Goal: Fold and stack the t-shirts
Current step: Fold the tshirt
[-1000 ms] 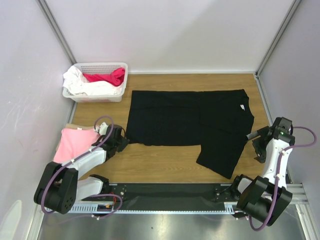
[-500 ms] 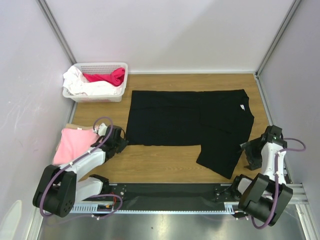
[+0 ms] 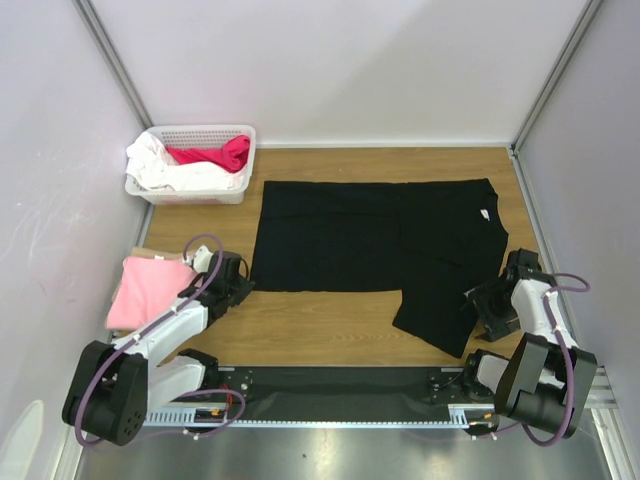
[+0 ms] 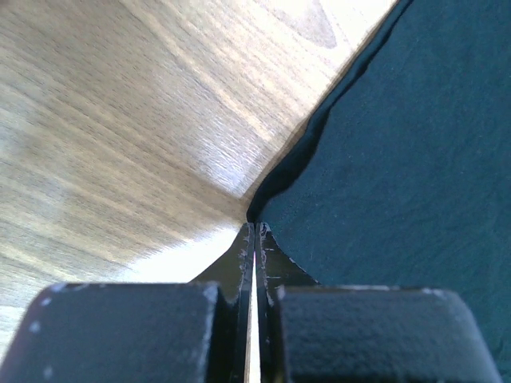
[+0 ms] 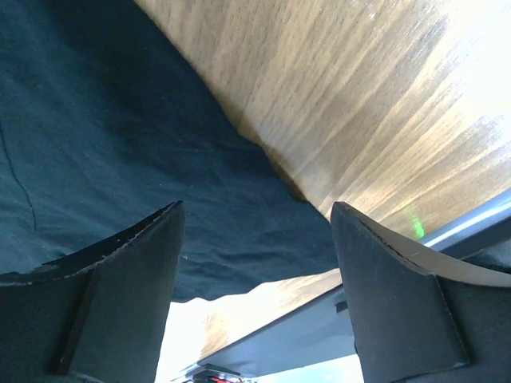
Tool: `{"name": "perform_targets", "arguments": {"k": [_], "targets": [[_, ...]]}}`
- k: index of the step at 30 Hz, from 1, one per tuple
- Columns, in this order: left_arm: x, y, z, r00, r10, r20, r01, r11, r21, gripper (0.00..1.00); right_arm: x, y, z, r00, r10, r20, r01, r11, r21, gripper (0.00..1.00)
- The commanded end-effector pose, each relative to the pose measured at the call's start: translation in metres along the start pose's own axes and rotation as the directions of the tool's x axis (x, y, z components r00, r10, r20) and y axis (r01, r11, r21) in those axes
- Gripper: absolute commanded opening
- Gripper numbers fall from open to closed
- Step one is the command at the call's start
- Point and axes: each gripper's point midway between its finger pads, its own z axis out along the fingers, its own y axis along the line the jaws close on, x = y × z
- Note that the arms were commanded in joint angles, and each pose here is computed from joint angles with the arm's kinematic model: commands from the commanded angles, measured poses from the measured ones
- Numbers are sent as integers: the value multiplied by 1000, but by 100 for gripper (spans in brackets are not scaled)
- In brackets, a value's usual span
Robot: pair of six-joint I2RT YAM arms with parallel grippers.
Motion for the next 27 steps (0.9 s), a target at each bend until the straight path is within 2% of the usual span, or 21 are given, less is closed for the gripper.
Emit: {"name": "perform_targets", "arguments": {"k": [1,11,16,19,20,23,27], "targets": [[-11,-4,-3,999,11,41,-11,1000,5,0,0,4,2,1000,11,13,-11,1000,-26,79],[-14,-5,-7,998,21,56,-22,999,23,0,14,0,12,1000,-6,-26,5,999,-49,75],[-12,-5,-7,998,33,49,-35,999,41,0,21,-6,13,1000,-2,-7,1,997,-71,72],[-11,-4,-7,998,45,48,-47,998,44,0,24,-8,14,1000,12,14,-11,995,-96,65],[-11,-3,-7,998,51,49,-53,998,45,0,25,-5,13,1000,10,19,-8,993,-122,57],[-11,-4,-9,997,59,52,-61,997,55,0,24,-3,13,1000,-1,31,6,990,-143,47],[-9,-2,-9,997,52,54,-55,996,63,0,24,1,13,999,-21,30,26,987,-160,41]]}}
